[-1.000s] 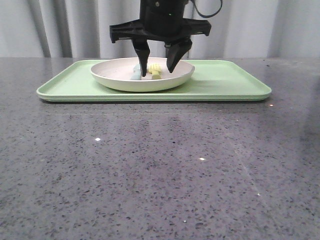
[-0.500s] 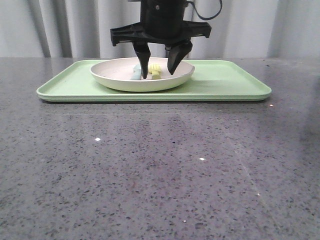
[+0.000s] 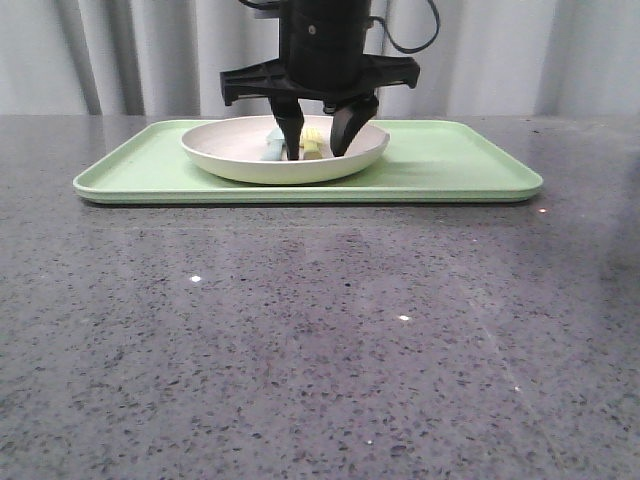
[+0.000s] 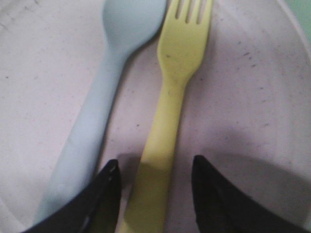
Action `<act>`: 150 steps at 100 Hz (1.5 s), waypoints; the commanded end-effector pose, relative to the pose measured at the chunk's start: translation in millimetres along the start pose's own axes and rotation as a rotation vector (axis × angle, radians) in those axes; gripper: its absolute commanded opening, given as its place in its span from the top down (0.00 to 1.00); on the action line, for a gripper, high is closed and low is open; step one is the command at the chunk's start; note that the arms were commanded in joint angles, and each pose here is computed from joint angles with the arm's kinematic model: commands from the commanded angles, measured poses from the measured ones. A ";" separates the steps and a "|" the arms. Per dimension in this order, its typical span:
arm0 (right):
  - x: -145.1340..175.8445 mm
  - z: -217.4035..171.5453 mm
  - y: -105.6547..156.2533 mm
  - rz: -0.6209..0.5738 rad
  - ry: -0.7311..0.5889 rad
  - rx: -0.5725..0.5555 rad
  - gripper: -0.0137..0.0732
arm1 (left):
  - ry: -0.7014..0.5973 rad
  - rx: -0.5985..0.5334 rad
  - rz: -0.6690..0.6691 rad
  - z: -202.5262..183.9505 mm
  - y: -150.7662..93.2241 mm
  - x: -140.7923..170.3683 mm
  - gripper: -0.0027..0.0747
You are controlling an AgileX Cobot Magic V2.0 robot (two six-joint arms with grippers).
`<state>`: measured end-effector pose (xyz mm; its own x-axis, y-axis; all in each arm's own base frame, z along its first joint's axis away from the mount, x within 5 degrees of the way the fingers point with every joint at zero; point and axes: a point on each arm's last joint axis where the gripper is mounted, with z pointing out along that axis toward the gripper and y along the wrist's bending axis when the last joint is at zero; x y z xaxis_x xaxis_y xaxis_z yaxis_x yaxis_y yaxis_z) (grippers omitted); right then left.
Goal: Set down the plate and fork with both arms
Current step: 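Lower the right gripper and grasp the yellow fork handle, then lift the fork and carry it beside the plate over the tray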
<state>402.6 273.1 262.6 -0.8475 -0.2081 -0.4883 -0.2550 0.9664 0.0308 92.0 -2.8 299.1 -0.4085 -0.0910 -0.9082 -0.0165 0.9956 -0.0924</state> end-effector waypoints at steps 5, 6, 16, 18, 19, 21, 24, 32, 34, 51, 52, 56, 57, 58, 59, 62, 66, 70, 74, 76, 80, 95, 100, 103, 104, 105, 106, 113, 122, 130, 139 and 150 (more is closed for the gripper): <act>-11.6 -29.3 -4.4 0.003 -0.078 -0.001 0.58 | -0.095 0.016 -0.011 -4.2 -2.0 -14.8 0.37; -11.5 -29.3 -4.4 0.004 -0.078 -0.001 0.59 | -0.095 0.016 -0.011 -4.2 -2.0 -14.8 0.37; -11.1 -29.3 -3.4 0.010 -0.072 -0.013 0.67 | -0.095 0.016 -0.011 -4.2 -2.0 -14.8 0.37; -11.0 -29.3 -3.2 0.012 -0.072 -0.014 0.68 | -0.095 0.016 -0.011 -4.2 -2.0 -14.8 0.37; -11.0 -29.3 -3.2 0.012 -0.072 -0.014 0.69 | -0.095 0.016 -0.011 -4.2 -2.0 -14.8 0.37; -11.0 -29.3 -3.1 0.013 -0.071 -0.015 0.71 | -0.095 0.016 -0.011 -4.2 -2.0 -14.8 0.37; -11.0 -29.3 -3.1 0.013 -0.071 -0.015 0.73 | -0.095 0.016 -0.011 -4.2 -2.0 -14.8 0.37; -11.0 -29.3 -3.1 0.023 -0.071 -0.016 0.76 | -0.095 0.016 -0.011 -4.2 -2.0 -14.8 0.37; -11.0 -29.3 -3.1 0.026 -0.071 -0.016 0.77 | -0.095 0.016 -0.011 -4.2 -2.0 -14.8 0.37; -11.1 -29.8 -3.2 0.040 -0.072 -0.017 0.78 | -0.095 0.016 -0.011 -4.2 -2.0 -14.8 0.37; -11.1 -29.8 -3.2 0.040 -0.072 -0.017 0.78 | -0.095 0.016 -0.011 -4.2 -2.0 -14.8 0.37; -11.2 -30.2 -3.2 0.040 -0.073 -0.017 0.78 | -0.095 0.016 -0.011 -4.2 -2.0 -14.8 0.37; -11.2 -30.2 -3.2 0.040 -0.073 -0.017 0.78 | -0.095 0.016 -0.011 -4.2 -2.0 -14.8 0.37; -11.1 -30.2 -3.3 0.040 -0.072 -0.016 0.78 | -0.095 0.016 -0.011 -4.2 -2.0 -14.8 0.37; -11.0 -30.2 -3.3 0.040 -0.071 -0.016 0.78 | -0.095 0.016 -0.011 -4.2 -2.0 -14.8 0.37; -11.0 -30.7 -3.4 0.040 -0.071 -0.016 0.78 | -0.095 0.016 -0.011 -4.2 -2.0 -14.8 0.37; -10.7 -30.7 -3.5 0.040 -0.067 -0.014 0.78 | -0.095 0.016 -0.011 -4.2 -2.0 -14.8 0.37; -10.8 -31.9 -3.7 0.040 -0.069 -0.015 0.78 | -0.095 0.016 -0.011 -4.2 -2.0 -14.8 0.37; -11.3 -32.7 -3.7 0.041 -0.069 -0.015 0.78 | -0.095 0.016 -0.011 -4.2 -2.0 -14.8 0.37; -11.5 -33.4 -3.7 0.041 -0.069 -0.014 0.78 | -0.095 0.016 -0.011 -4.2 -2.0 -14.8 0.37; -12.4 -35.2 -3.8 0.043 -0.071 -0.014 0.78 | -0.095 0.016 -0.011 -4.2 -2.0 -14.8 0.37; -20.1 -49.2 -3.6 0.052 -0.097 -0.021 0.78 | -0.095 0.016 -0.011 -4.2 -2.0 -14.8 0.37; -23.3 -55.3 -3.6 0.056 -0.110 -0.024 0.78 | -0.095 0.016 -0.011 -4.2 -2.0 -14.8 0.37; -24.8 -58.9 -3.7 0.058 -0.115 -0.025 0.78 | -0.095 0.016 -0.011 -4.2 -2.0 -14.8 0.37; -25.3 -59.8 -3.8 0.058 -0.117 -0.025 0.78 | -0.095 0.016 -0.011 -4.2 -2.0 -14.8 0.37; -26.1 -61.6 -3.9 0.059 -0.120 -0.026 0.78 | -0.095 0.016 -0.011 -4.2 -2.0 -14.8 0.37; -26.6 -62.6 -3.9 0.060 -0.122 -0.025 0.78 | -0.095 0.016 -0.011 -4.2 -2.0 -14.8 0.37; -30.9 -71.3 -4.8 0.062 -0.144 -0.023 0.78 | -0.095 0.016 -0.011 -4.2 -2.0 -14.8 0.37; -35.4 -82.0 -6.5 0.064 -0.168 -0.013 0.78 | -0.095 0.016 -0.011 -4.2 -2.0 -14.8 0.37; -38.2 -89.6 -9.2 0.062 -0.183 0.009 0.78 | -0.095 0.016 -0.011 -4.2 -2.0 -14.8 0.37; -39.1 -94.7 -12.4 0.059 -0.184 0.039 0.78 | -0.095 0.016 -0.011 -4.2 -2.0 -14.8 0.37; -39.4 -96.4 -18.3 0.061 -0.175 0.070 0.78 | -0.095 0.016 -0.011 -4.2 -2.0 -14.8 0.37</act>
<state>403.1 265.2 323.6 -0.8253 -0.1500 -0.5444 -0.1853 0.9826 0.0103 92.0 -2.8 299.1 -0.4085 -0.0910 -0.9082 -0.0165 0.9956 -0.0924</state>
